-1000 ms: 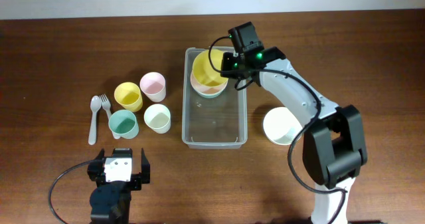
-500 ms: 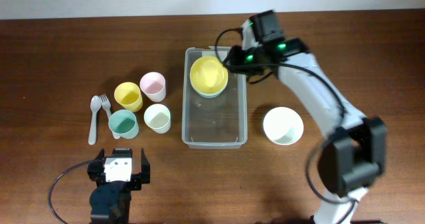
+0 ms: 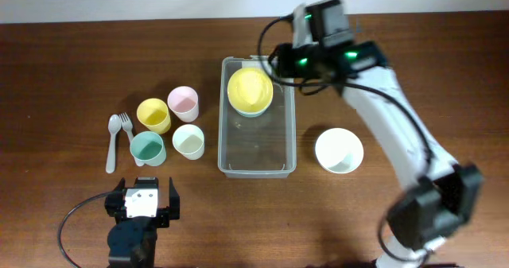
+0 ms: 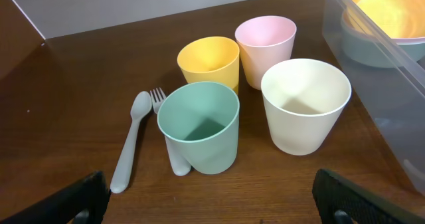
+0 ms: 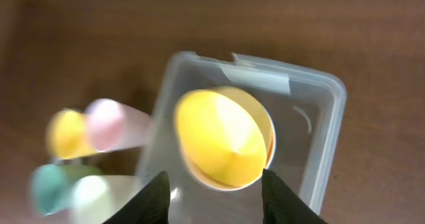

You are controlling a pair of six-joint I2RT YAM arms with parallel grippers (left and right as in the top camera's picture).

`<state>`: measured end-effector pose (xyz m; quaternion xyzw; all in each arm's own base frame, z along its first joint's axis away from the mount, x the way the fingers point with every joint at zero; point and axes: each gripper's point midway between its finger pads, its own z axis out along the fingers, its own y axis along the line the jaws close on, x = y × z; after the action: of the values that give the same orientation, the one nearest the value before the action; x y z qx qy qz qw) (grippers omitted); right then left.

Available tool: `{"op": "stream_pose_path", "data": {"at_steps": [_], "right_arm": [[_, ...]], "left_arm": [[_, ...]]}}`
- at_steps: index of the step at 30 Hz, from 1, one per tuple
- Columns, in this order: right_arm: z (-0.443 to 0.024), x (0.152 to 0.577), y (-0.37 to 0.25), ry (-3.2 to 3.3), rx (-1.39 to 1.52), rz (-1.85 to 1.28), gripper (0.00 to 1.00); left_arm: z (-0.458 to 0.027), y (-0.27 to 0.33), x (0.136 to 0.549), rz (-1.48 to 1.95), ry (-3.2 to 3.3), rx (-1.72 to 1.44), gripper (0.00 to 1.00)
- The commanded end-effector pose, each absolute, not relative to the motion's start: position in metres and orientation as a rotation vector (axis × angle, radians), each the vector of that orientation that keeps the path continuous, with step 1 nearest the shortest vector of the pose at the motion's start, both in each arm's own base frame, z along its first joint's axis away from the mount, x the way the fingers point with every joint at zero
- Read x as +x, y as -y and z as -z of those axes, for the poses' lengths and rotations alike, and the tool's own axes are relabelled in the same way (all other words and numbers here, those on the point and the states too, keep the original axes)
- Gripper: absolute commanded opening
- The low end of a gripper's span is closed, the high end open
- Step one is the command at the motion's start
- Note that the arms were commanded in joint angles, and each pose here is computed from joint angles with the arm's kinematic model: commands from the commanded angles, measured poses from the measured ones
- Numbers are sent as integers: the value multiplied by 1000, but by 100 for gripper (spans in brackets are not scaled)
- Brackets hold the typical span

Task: Pack container
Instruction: 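Carry the yellow bowl over the container and lower it onto the stack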

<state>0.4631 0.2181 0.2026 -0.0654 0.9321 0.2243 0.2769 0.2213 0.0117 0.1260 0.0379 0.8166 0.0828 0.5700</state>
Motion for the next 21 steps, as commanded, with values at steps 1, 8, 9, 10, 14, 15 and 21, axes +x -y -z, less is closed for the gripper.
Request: {"op": "stream_pose_path", "data": {"at_steps": [1,8,9,10,14,15,21], "right_arm": [[-157,478,-207,-2560,-195,-453,41],[-117,499,-210,-2551,-300,-410,40],[-114,502,-211,-2547,-305,-409,40],[-114,504,-212,-2538,-314,-408,40],[-103,507,-213,-2541,-322,-405,40],[-101,507,-213,-2548,-324,-408,40],[-93,506,-214,-2563,-325,-406,39]], "left_arm": [[-124,-12,222,-186,-1917,80,100],[-123,-12,222,-187,-1917,79,100],[-123,-12,222,-186,-1917,80,100],[-123,-12,222,-186,-1917,80,100],[-123,-12,222,-186,-1917,80,100],[-123,-12,222,-187,-1917,79,100],[-123,-12,222,-186,-1917,80,100]]}}
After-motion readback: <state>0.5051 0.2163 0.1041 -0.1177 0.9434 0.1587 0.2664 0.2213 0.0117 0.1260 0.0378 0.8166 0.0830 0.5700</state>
